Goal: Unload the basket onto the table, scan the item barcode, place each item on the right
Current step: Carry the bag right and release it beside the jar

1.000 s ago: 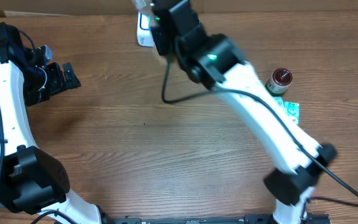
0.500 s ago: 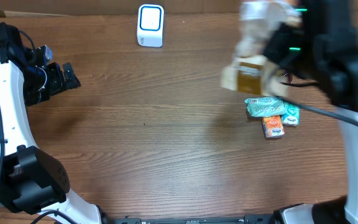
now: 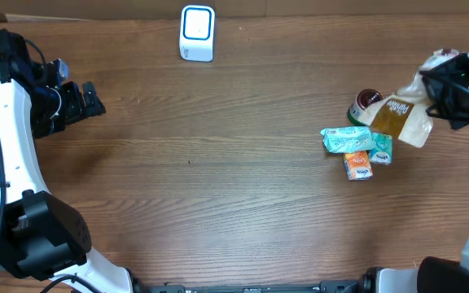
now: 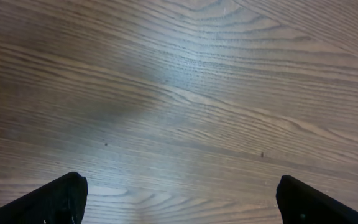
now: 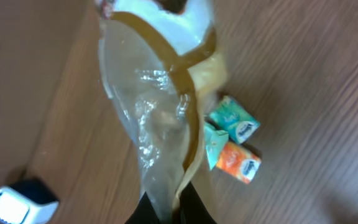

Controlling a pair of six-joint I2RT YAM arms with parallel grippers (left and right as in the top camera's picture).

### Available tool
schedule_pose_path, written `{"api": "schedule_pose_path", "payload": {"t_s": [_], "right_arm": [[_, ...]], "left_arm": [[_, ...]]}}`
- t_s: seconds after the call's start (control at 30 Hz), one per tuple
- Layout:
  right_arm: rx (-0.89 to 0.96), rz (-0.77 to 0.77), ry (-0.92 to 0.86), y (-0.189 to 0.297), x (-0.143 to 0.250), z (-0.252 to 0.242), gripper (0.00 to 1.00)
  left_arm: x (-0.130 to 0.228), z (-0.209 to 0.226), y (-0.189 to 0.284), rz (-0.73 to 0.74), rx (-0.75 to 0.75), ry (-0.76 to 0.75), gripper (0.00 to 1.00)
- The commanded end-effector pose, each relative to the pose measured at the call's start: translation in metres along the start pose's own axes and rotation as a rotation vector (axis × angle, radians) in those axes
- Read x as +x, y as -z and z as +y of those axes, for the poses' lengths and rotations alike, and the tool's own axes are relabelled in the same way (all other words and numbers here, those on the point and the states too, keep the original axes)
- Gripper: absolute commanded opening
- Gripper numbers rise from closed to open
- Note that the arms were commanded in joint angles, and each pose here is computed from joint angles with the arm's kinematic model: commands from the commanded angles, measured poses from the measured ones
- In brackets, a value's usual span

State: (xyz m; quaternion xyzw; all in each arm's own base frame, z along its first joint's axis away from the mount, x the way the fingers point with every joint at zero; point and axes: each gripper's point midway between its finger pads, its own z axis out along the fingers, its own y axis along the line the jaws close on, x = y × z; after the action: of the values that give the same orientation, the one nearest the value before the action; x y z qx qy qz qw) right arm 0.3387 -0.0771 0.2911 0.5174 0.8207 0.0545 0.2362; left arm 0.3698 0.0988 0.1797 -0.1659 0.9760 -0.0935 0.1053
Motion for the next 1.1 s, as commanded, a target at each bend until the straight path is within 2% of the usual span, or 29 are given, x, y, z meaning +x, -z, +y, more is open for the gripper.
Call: {"api": "schedule_pose_path", "payload": {"t_s": [0.0, 0.5, 0.63, 0.77, 0.93, 1.07], "right_arm": [[0.041, 0.062, -0.059, -0.038, 0.013, -0.015, 0.04], [0.043, 0.114, -0.059, -0.130, 0.045, -0.035, 0.05], [0.031, 0.098, -0.050, -0.143, 0.046, -0.037, 0.21], [0.025, 0.092, 0.032, -0.145, 0.045, -0.037, 0.36], [-0.071, 0.152, 0.209, -0.133, 0.053, -0.020, 0.46], [-0.139, 0.157, 0.311, -0.095, 0.053, -0.008, 0.53]], "left_arm": [[-0.002, -0.001, 0.005, -0.016, -0.003, -0.024, 1.00], [-0.002, -0.001, 0.005, -0.017, -0.003, -0.024, 0.99], [-0.002, -0.001, 0.005, -0.017, -0.003, -0.024, 1.00], [-0.002, -0.001, 0.005, -0.017, -0.003, -0.024, 1.00], [-0.002, -0.001, 0.005, -0.017, -0.003, -0.024, 1.00], [-0.002, -0.001, 0.005, -0.016, -0.003, -0.024, 1.00]]}}
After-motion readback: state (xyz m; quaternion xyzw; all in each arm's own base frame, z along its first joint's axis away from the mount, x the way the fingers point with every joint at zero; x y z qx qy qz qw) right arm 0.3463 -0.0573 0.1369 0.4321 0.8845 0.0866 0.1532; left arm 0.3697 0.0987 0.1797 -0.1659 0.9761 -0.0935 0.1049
